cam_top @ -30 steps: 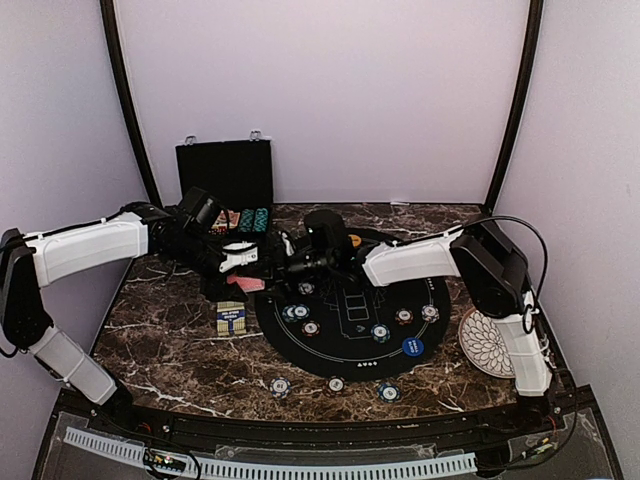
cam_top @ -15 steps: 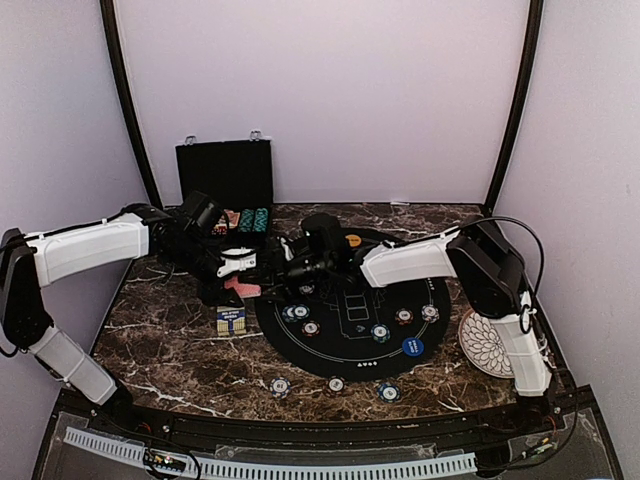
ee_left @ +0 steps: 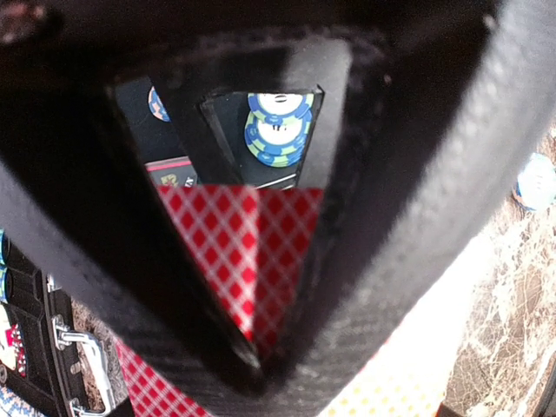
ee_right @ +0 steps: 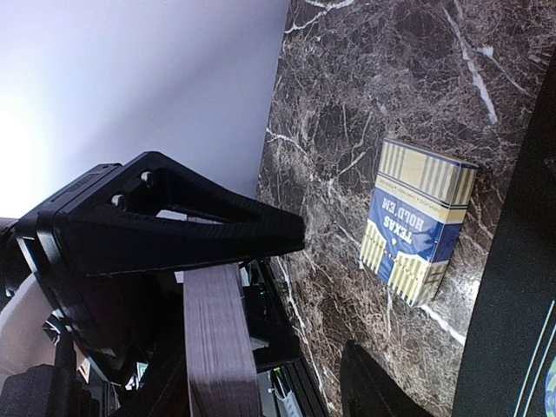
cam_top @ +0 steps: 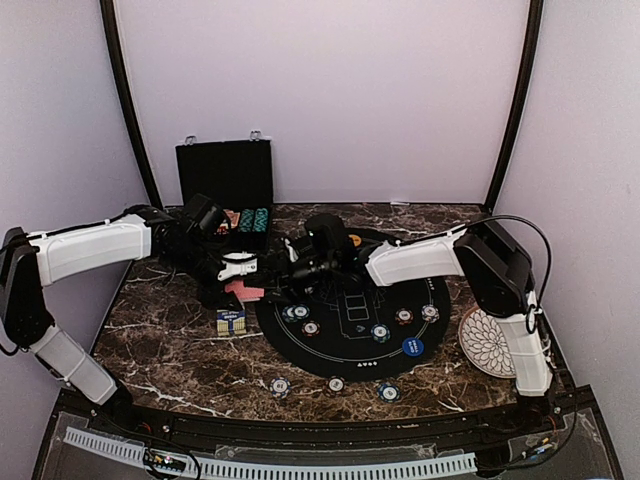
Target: Distribute texas hold em gaming equipment
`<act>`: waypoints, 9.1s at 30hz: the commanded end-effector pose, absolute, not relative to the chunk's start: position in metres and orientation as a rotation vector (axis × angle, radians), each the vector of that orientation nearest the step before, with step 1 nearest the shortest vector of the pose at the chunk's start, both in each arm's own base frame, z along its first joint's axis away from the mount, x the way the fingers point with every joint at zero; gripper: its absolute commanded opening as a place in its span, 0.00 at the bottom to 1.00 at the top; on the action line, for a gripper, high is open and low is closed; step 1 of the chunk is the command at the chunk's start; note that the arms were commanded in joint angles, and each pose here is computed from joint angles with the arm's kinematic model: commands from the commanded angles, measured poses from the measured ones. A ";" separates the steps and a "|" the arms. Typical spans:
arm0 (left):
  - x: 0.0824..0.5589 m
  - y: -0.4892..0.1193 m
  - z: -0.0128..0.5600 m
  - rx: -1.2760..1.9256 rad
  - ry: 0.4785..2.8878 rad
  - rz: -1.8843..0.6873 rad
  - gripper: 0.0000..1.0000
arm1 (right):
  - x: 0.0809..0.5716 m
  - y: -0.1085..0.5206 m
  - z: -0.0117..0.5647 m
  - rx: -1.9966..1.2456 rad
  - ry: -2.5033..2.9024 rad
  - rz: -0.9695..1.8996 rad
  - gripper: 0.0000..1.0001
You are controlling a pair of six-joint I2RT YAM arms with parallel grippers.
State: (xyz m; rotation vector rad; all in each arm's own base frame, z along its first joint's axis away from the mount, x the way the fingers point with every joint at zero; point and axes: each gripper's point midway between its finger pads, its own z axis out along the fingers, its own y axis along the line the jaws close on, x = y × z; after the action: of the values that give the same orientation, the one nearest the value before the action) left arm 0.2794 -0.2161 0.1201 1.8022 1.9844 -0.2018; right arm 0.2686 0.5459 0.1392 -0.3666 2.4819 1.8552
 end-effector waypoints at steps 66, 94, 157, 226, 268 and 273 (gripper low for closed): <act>0.277 -0.202 0.099 1.845 2.082 -0.131 0.06 | 0.288 0.471 0.190 -0.284 2.320 1.975 0.00; 0.279 -0.202 0.099 1.843 2.098 -0.128 0.01 | 0.388 0.473 0.112 -0.262 2.510 1.641 0.00; 0.284 -0.222 0.137 1.723 2.091 -0.251 0.00 | 0.267 0.513 0.176 -0.434 2.268 1.950 0.75; 0.283 -0.219 0.133 1.758 2.099 -0.236 0.00 | 0.282 0.508 0.179 -0.358 2.250 2.093 0.32; 0.279 -0.212 0.123 1.793 2.128 -0.209 0.00 | 0.486 0.320 0.102 -0.020 2.544 1.174 0.00; 0.278 -0.212 0.123 1.794 2.130 -0.214 0.00 | 0.509 0.320 0.088 -0.006 2.559 1.092 0.00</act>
State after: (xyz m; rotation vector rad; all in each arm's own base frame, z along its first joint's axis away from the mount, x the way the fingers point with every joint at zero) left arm 0.2848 -0.2128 0.1208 1.7811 2.1389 -0.1943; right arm 0.4979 0.3254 0.1064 0.0048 2.5091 1.2289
